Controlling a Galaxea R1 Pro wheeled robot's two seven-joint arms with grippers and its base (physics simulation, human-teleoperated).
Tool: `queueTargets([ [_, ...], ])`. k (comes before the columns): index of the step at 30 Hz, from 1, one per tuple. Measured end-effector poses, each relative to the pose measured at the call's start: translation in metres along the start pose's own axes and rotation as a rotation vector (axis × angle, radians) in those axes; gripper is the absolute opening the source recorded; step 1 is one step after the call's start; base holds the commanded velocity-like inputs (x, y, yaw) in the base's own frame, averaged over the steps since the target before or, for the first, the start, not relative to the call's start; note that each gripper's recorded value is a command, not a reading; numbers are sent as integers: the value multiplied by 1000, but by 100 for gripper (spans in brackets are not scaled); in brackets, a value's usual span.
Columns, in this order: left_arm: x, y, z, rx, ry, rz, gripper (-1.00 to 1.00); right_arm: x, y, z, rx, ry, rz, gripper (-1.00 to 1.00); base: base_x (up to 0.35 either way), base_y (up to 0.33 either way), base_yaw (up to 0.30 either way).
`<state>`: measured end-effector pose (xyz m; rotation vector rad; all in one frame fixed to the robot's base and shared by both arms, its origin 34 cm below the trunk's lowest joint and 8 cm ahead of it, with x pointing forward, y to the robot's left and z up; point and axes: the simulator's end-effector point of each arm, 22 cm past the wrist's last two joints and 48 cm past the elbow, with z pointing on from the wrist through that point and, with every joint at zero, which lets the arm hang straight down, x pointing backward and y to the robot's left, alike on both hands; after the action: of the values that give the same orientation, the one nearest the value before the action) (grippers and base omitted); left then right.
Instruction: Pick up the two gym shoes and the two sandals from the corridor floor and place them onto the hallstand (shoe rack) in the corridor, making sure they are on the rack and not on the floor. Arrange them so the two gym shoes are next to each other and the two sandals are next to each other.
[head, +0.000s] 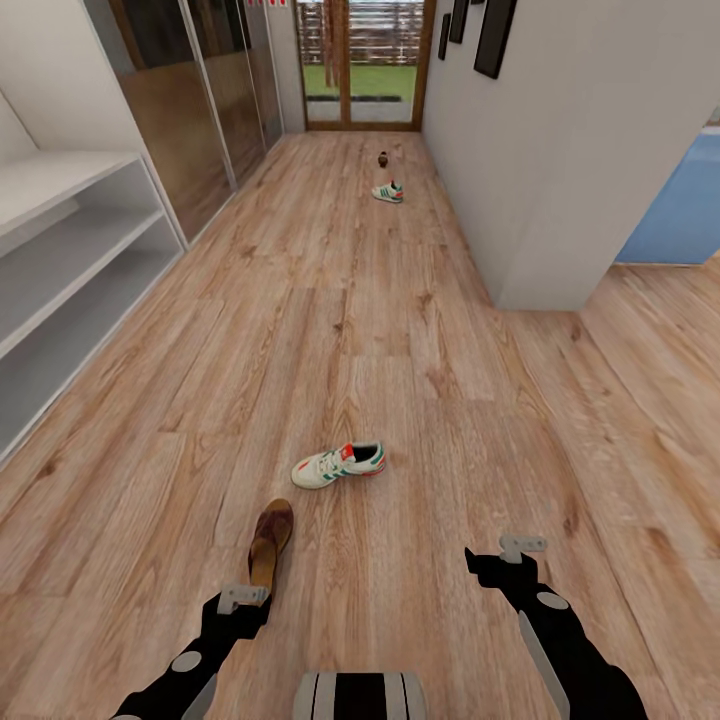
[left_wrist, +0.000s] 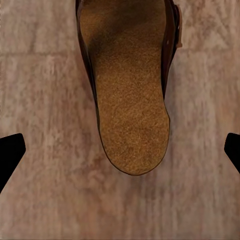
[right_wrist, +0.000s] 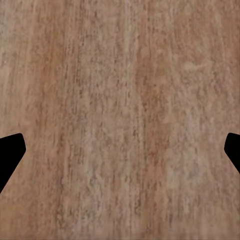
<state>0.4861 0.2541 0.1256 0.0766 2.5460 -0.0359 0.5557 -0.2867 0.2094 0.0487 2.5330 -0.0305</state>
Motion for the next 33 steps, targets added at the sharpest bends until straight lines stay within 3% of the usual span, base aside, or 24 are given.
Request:
queueTargets([
  [11, 0, 2, 0, -3, -1, -2, 100, 0, 0, 0, 0, 0, 0, 100, 186, 0, 0],
  [33, -1, 0, 0, -2, -2, -5, 100, 0, 0, 0, 0, 0, 0, 100, 80, 0, 0],
])
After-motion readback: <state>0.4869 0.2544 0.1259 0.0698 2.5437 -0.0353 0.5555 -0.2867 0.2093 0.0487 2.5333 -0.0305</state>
